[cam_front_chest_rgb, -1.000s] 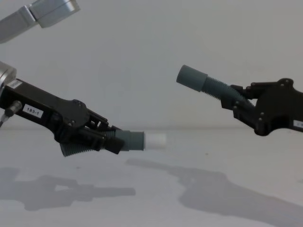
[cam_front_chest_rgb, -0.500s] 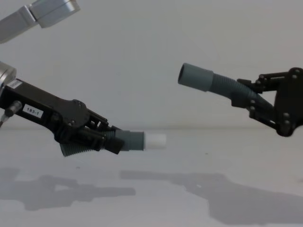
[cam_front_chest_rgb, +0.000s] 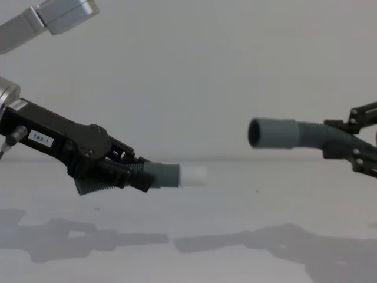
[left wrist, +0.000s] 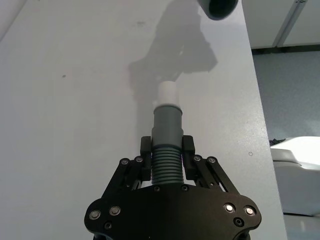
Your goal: Use both hands to pick up one end of the pipe from the table, align the ends, and insert them.
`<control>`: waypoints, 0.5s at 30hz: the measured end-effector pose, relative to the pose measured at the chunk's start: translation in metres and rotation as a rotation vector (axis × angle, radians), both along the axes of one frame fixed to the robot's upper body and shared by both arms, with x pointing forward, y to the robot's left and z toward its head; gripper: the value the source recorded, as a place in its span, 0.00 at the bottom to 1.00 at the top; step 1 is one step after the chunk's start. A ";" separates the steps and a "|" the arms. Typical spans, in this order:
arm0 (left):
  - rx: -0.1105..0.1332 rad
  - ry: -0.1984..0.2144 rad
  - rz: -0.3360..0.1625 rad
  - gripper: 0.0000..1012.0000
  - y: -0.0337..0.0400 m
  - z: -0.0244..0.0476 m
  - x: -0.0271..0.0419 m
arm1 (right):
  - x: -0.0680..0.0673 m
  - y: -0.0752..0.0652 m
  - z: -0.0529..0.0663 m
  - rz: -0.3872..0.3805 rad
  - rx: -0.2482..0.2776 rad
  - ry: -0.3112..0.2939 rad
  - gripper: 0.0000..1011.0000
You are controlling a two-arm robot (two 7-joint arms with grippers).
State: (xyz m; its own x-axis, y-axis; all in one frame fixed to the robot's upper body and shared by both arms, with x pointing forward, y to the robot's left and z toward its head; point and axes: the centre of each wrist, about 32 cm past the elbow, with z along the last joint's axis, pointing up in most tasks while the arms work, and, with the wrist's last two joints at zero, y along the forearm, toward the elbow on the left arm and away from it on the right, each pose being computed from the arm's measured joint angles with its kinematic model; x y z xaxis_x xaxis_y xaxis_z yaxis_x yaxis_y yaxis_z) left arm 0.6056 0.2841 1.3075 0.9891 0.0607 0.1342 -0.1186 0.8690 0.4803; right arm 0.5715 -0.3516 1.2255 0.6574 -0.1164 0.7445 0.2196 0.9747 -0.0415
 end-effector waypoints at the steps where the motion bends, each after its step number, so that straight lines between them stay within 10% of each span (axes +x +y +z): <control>1: 0.000 0.000 0.000 0.32 0.0000 0.0000 0.0000 | 0.001 -0.002 0.001 0.011 -0.013 -0.004 0.21; 15: 0.000 0.000 0.000 0.32 0.0000 0.0000 0.0000 | 0.010 -0.016 0.013 0.060 -0.161 -0.056 0.21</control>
State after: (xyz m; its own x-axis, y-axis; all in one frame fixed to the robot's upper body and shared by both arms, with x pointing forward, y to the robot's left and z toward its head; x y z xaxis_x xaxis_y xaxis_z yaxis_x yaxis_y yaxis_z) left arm 0.6056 0.2841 1.3075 0.9891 0.0608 0.1342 -0.1186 0.8690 0.4804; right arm 0.5810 -0.3677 1.2384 0.6166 0.0460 0.7859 0.1673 0.9678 -0.1879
